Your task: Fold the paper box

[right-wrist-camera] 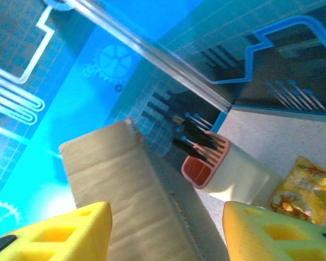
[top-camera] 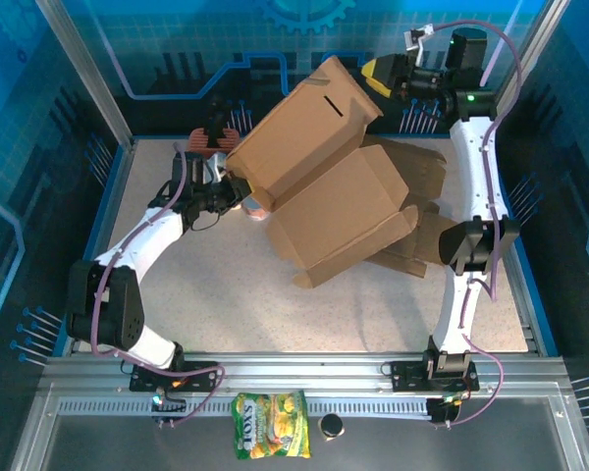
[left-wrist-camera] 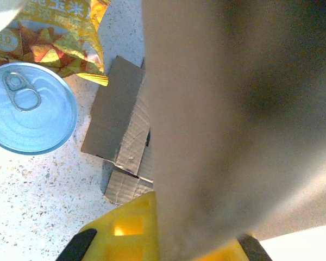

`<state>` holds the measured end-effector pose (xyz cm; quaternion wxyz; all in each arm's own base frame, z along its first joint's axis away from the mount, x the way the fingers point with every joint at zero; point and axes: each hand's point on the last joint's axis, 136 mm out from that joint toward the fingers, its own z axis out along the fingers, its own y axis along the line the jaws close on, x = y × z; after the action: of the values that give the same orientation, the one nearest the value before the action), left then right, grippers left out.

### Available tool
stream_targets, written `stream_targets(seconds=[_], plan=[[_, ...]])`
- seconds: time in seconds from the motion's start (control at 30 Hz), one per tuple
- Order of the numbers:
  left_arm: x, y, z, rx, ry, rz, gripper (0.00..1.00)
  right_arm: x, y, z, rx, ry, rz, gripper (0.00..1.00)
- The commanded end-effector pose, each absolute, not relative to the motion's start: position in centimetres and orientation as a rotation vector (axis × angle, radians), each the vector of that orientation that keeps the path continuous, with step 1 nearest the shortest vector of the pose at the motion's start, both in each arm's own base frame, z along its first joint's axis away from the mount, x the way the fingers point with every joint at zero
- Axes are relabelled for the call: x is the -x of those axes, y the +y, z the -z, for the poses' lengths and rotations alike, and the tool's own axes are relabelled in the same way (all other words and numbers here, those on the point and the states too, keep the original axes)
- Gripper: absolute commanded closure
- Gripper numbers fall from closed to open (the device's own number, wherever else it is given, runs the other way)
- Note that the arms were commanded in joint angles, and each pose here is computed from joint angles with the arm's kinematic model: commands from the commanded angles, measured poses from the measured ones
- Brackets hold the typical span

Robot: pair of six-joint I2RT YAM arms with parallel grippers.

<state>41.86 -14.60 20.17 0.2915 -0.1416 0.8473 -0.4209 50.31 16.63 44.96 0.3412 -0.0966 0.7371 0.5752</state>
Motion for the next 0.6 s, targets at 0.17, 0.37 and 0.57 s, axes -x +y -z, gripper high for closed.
stream_targets(seconds=[0.17,0.37,0.57], plan=[[-42.5,-15.3,-22.3,0.295,2.219,1.169,1.00,-47.6,19.2,-45.4,0.415,1.895,-1.549,0.44],[-42.5,-15.3,-22.2,0.297,2.226,1.165,1.00,-46.9,20.7,-45.3,0.460,1.894,-1.578,0.47],[-42.3,-15.2,-22.1,0.300,2.233,1.156,1.00,-46.3,21.2,-45.0,0.470,1.910,-1.547,0.48]])
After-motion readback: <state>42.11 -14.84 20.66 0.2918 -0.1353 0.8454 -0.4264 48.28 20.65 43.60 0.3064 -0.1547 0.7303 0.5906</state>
